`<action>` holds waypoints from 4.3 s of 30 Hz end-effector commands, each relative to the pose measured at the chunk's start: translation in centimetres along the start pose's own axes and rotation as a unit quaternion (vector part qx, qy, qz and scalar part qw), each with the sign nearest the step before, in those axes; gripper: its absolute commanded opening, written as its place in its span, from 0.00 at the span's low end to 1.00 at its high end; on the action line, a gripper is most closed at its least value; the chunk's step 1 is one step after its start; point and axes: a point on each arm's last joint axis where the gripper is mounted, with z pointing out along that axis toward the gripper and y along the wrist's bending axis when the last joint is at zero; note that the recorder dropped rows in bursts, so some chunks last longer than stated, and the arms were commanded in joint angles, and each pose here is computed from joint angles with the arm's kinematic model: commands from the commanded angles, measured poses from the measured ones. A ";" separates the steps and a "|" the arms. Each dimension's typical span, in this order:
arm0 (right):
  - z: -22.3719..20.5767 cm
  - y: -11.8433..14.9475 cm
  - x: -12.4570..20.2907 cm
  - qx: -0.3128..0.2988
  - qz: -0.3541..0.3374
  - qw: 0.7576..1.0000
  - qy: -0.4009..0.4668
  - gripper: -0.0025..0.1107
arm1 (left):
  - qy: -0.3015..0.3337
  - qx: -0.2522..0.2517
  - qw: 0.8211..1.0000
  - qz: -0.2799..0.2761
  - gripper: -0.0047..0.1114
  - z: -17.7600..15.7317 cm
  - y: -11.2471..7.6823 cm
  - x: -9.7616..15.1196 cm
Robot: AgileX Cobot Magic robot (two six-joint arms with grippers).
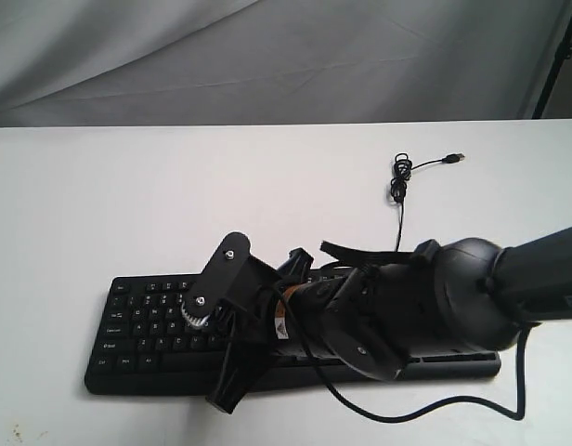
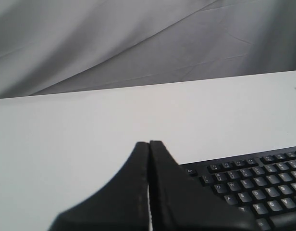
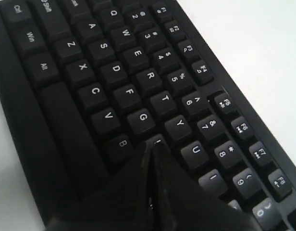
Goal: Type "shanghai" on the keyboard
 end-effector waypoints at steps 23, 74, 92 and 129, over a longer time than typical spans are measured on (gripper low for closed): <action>0.9 0.3 0.9 -0.005 -0.003 1.000 0.014 0.02 | -0.001 0.002 1.000 -0.001 0.04 0.0 0.0 0.1; 1.8 0.5 -2.8 -0.004 -0.042 0.999 -0.031 0.02 | -0.001 0.002 1.000 -0.001 0.04 0.0 0.0 0.1; 1.9 0.1 -2.6 0.000 -0.050 0.998 -0.028 0.02 | -0.001 0.002 1.000 -0.001 0.04 0.0 0.0 0.1; 0.8 -1.0 -3.0 0.011 -0.062 0.998 -0.028 0.02 | -0.001 0.002 1.000 -0.001 0.04 0.0 0.0 0.1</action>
